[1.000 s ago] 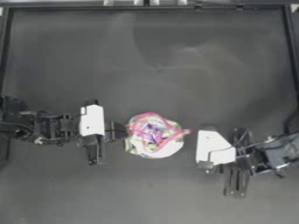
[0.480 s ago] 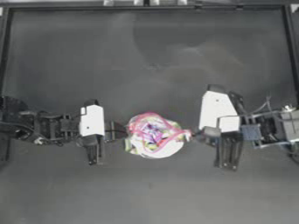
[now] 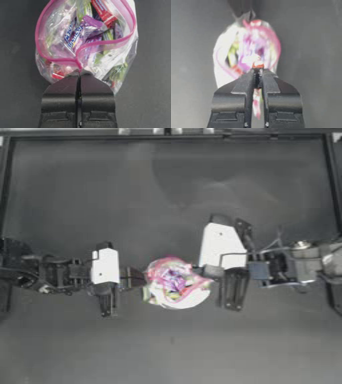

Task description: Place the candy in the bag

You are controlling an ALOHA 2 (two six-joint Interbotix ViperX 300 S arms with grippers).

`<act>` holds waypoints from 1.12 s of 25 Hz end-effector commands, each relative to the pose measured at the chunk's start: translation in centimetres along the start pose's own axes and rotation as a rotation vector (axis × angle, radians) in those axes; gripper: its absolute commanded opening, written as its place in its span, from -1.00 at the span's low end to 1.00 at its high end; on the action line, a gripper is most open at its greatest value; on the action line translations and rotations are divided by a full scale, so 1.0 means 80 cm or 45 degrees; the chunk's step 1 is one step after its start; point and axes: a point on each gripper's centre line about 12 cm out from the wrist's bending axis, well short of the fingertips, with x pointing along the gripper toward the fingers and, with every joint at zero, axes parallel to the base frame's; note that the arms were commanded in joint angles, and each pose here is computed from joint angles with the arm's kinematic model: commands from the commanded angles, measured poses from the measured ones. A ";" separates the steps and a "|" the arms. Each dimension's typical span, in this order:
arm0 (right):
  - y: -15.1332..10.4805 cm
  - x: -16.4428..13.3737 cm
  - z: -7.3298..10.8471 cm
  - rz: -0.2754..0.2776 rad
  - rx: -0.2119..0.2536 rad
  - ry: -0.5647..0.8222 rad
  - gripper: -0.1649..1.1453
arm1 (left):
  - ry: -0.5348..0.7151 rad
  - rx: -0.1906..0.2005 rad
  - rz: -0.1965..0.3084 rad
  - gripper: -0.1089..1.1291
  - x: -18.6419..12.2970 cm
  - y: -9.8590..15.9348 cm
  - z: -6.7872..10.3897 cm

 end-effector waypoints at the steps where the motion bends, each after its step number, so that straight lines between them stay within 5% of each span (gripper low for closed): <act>1: 0.000 0.007 0.017 0.005 -0.001 -0.044 -0.12 | -0.076 0.004 -0.004 -0.68 -0.009 -0.001 0.023; 28: 0.008 0.091 -0.002 -0.009 -0.025 0.095 -0.11 | -0.074 0.009 -0.002 -0.68 -0.011 0.000 0.022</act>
